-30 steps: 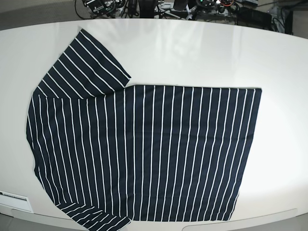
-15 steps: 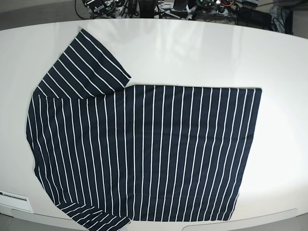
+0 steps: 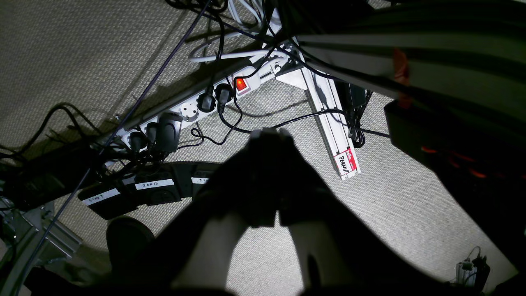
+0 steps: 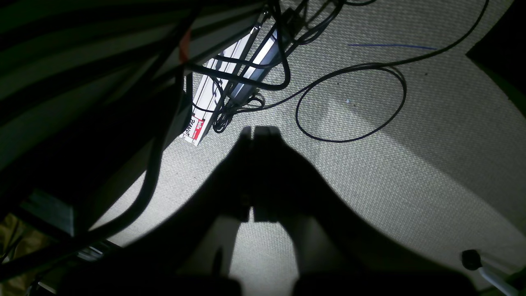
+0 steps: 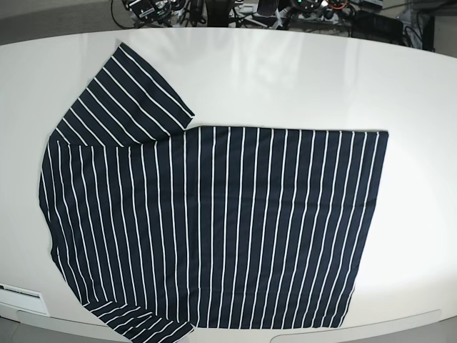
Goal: Fold the T-shirt properly
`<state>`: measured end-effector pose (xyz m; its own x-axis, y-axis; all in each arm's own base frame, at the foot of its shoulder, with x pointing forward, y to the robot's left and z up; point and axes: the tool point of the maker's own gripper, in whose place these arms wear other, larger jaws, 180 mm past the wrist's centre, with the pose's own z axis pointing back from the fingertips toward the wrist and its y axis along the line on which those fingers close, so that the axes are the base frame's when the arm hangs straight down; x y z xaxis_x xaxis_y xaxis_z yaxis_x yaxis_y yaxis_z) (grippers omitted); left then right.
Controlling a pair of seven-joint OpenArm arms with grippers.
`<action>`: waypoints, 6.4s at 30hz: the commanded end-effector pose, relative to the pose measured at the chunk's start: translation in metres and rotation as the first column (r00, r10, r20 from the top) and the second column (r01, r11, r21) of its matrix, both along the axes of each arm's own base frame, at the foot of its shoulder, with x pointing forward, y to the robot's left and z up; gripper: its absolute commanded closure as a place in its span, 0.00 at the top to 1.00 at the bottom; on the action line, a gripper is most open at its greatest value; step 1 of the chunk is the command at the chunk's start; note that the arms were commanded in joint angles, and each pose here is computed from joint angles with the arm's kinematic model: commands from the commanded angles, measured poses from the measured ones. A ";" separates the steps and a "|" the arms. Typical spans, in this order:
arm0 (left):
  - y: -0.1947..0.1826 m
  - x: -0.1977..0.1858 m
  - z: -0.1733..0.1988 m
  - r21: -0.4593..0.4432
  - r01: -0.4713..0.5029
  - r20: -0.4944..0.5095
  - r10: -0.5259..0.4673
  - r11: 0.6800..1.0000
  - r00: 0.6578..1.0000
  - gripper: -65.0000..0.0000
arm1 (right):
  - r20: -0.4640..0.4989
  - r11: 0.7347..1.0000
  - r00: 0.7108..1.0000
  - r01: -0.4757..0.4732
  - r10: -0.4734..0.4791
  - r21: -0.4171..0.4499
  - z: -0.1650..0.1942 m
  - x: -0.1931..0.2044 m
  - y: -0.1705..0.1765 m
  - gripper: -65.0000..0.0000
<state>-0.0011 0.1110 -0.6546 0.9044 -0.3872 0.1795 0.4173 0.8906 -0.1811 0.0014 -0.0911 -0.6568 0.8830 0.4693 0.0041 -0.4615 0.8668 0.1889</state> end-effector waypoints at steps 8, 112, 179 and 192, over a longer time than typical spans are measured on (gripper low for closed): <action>0.004 -0.007 -0.001 0.016 0.012 -0.038 -0.012 1.000 0.999 0.00 | -0.030 1.000 1.000 -0.002 0.002 0.001 0.001 -0.019 -0.002 0.00; 0.151 0.218 0.287 0.469 0.672 0.489 -0.802 0.573 0.342 0.53 | 0.842 0.962 0.493 -0.254 0.219 -0.101 0.347 0.091 0.019 0.00; 0.165 0.235 0.224 0.561 0.804 0.227 -0.970 0.198 0.081 0.00 | 0.772 0.951 0.563 -0.089 0.294 -0.297 0.283 0.110 -0.031 0.46; 0.152 0.242 0.237 0.579 0.783 0.252 -0.963 0.226 0.092 0.00 | 0.716 0.959 0.648 -0.085 0.260 -0.271 0.270 0.105 -0.045 0.46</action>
